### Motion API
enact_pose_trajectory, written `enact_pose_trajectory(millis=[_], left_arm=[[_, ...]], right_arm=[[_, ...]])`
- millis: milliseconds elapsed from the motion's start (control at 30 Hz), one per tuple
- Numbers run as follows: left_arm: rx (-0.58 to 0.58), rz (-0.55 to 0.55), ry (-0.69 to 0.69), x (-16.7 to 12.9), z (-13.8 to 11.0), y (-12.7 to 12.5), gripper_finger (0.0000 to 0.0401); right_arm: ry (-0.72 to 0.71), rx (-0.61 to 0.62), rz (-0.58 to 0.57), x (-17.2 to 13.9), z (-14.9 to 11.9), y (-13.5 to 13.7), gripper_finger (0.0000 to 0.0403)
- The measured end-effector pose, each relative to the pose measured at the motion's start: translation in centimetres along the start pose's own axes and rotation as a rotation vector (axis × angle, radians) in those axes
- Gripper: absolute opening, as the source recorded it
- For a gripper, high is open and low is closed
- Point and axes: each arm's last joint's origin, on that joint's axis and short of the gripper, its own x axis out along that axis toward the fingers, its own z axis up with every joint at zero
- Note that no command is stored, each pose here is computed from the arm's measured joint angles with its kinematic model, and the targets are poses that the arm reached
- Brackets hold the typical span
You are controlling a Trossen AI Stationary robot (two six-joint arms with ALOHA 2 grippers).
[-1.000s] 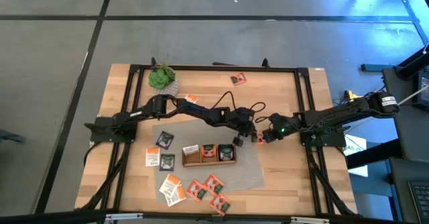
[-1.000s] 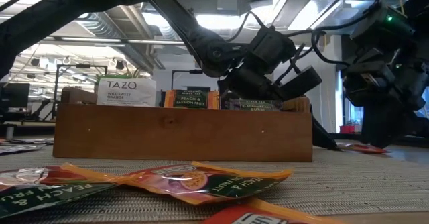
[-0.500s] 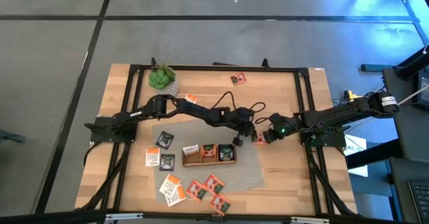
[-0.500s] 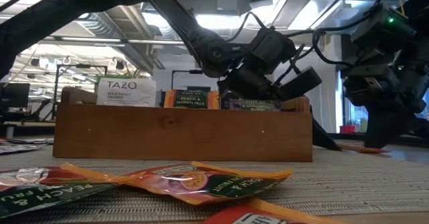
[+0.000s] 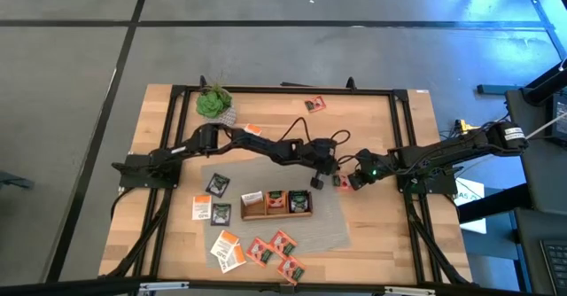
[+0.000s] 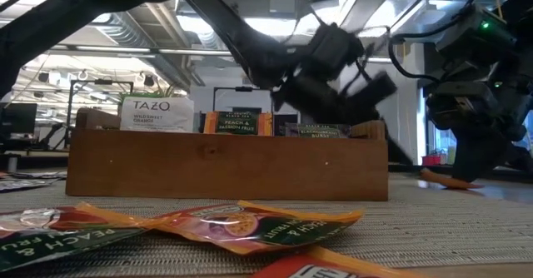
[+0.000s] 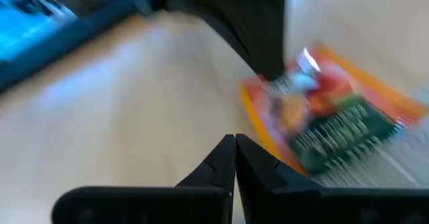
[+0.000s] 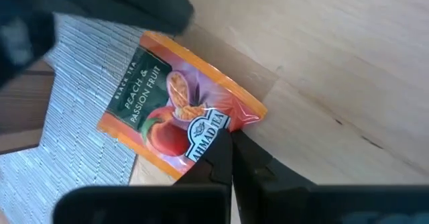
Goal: Pick & Place Tea
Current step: Put the orange tea bag into the middle section of the wooden organizer
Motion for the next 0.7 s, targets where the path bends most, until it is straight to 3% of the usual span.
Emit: enact_pose_trajectory(millis=[267, 500, 700], left_arm=[[-0.027, 0.043, -0.067, -2.5, 3.4, 1.7, 0.0010], [-0.204, 0.087, -0.111, -9.0, 7.0, 6.4, 0.0003], [-0.392, 0.147, -0.154, -15.6, 7.3, 8.8, 0.0004]], right_arm=[[-0.084, -0.070, 0.029, -1.0, 0.2, 0.1, 0.0002], [-0.281, -0.188, 0.019, -3.2, 1.4, 1.3, 0.0001], [-0.427, -0.315, -0.136, -6.0, 2.6, 2.5, 0.0001]])
